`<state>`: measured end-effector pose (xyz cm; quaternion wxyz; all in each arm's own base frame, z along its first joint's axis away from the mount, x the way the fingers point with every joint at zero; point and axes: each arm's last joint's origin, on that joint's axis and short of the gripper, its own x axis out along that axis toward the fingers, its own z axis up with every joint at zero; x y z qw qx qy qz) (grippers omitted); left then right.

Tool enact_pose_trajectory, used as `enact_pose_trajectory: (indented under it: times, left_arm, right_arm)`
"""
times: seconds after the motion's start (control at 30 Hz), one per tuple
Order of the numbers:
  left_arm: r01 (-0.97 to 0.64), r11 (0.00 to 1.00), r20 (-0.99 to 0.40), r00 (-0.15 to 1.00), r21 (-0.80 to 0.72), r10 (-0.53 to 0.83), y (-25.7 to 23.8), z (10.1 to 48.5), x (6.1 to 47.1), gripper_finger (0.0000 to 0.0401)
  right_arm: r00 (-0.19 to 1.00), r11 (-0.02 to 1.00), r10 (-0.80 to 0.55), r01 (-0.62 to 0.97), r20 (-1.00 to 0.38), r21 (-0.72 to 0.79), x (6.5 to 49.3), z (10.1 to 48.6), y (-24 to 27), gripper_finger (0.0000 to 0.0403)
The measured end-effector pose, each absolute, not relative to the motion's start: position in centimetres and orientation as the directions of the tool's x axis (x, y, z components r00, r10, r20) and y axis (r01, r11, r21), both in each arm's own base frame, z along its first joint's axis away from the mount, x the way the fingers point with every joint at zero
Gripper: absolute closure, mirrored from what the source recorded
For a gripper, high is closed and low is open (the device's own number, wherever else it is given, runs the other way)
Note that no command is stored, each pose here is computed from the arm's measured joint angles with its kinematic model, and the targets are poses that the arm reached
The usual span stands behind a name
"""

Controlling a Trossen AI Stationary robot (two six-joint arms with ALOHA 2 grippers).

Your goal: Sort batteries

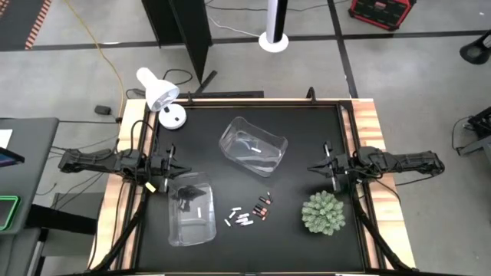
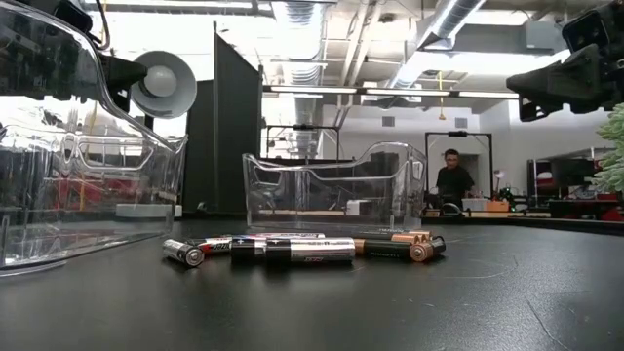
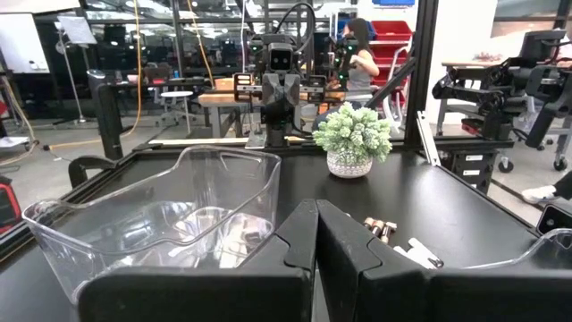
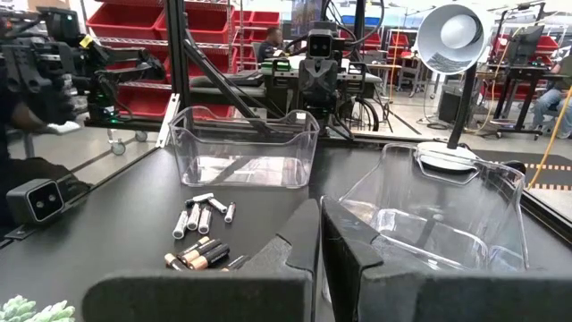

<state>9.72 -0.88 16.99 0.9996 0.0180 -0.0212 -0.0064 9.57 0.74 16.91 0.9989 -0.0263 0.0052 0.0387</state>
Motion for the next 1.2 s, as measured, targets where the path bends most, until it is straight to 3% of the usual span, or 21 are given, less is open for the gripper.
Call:
enact_pose_trajectory:
  times: [0.17,0.3,0.37,0.57,0.77,1.0,1.2]
  left_arm:
    - [0.012,1.0,0.114,0.993,-0.003,-0.012,-0.9,17.7,9.7,0.0399]
    - [0.029,0.955,0.236,0.971,-0.297,0.043,-0.7,18.9,9.5,0.0399]
    - [0.072,0.932,0.309,0.95,-0.354,0.044,-0.7,19.6,9.3,0.0399]
    - [0.204,0.919,0.453,0.891,-0.338,-0.031,-0.9,21.4,8.7,0.0399]
    - [0.192,0.936,0.43,0.901,-0.294,-0.05,-1.0,24.2,9.5,0.0399]
    - [0.119,0.989,0.246,0.965,-0.086,-0.095,-2.3,28.8,14.9,0.0372]
    - [0.182,0.975,-0.2,0.968,0.13,-0.154,-4.9,30.0,22.5,0.0326]
  right_arm:
    - [0.997,0.996,0.077,-0.077,-0.012,-0.052,9.6,16.9,0.7,0.0367]
    - [0.997,0.996,0.077,-0.077,-0.013,-0.052,9.6,16.9,0.7,0.0367]
    - [0.997,0.996,0.077,-0.078,-0.013,-0.052,9.6,16.9,0.7,0.0367]
    - [0.997,0.996,0.077,-0.078,-0.014,-0.052,9.6,16.9,0.7,0.0367]
    - [0.997,0.996,0.077,-0.077,-0.013,-0.052,9.6,16.9,0.7,0.0367]
    - [0.997,0.996,0.077,-0.077,-0.012,-0.052,9.6,16.9,0.7,0.0367]
    - [0.994,0.996,0.077,-0.073,0.077,-0.052,9.6,17.6,0.7,0.0367]
